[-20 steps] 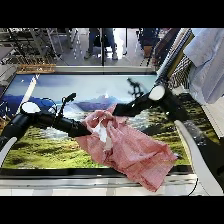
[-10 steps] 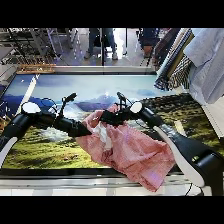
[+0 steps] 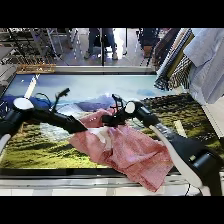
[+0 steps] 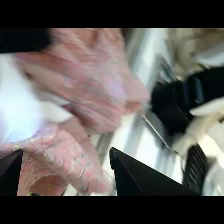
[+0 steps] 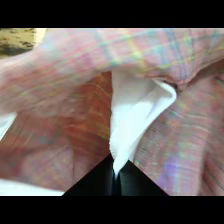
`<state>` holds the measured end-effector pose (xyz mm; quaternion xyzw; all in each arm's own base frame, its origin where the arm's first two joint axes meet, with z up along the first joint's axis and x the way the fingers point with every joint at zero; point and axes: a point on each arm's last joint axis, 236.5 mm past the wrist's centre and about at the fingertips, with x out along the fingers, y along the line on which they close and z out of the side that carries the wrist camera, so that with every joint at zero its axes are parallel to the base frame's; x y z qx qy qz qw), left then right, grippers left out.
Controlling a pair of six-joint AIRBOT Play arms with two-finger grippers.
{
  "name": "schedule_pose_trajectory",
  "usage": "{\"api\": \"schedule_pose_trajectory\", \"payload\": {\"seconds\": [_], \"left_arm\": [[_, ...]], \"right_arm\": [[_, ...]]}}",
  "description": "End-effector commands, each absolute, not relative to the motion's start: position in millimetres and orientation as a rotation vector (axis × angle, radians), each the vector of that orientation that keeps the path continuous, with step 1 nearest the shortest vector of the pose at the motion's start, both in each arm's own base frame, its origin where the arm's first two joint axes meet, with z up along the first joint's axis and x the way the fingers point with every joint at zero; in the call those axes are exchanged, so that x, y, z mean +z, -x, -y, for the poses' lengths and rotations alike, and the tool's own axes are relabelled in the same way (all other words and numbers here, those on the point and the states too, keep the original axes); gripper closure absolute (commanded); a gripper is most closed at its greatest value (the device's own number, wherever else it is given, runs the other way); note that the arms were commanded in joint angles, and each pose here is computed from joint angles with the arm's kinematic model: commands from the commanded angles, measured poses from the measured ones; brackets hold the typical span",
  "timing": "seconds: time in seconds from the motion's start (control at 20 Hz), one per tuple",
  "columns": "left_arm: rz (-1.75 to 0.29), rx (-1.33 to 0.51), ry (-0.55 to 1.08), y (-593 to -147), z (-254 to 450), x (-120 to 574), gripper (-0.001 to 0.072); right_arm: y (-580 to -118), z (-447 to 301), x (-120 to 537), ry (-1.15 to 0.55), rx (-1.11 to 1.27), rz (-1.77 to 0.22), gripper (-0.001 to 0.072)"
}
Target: Fold the clothes and pants, and hang the long-sleeved shirts on hangers.
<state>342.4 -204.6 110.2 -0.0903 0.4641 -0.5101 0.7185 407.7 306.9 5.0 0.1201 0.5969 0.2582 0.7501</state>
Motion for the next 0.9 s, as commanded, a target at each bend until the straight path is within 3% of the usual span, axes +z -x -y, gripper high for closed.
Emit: {"api": "schedule_pose_trajectory", "payload": {"seconds": [0.0,0.1,0.3,0.45,0.55,0.65,0.85], "left_arm": [[-0.999,-0.900,0.138,-384.6,160.0,119.0,0.0108],[-0.930,-0.822,0.052,-409.9,151.5,113.8,0.0005],[-0.782,-0.964,-0.237,-427.0,185.5,90.8,-0.0002],[-0.702,-1.048,-0.352,-437.3,219.6,68.1,0.0000],[-0.664,-1.212,-0.429,-420.9,242.3,49.3,0.0005],[-0.584,-1.352,-0.418,-408.4,262.3,46.4,0.0006],[-0.461,-1.445,-0.362,-408.9,285.1,43.7,0.0018]], "right_arm": [[-392.7,-262.3,65.4,-0.032,0.543,-1.204,0.0689],[-380.5,-266.1,85.2,-0.022,0.571,-1.179,0.0689],[-358.3,-288.4,87.7,0.024,0.632,-1.190,0.0688],[-344.7,-302.2,90.8,0.049,0.670,-1.188,0.0688],[-339.6,-305.8,96.6,0.056,0.684,-1.176,0.0688],[-337.8,-305.2,102.7,0.053,0.689,-1.165,0.0688],[-329.4,-300.6,104.9,0.061,0.689,-1.189,0.0688]]}}
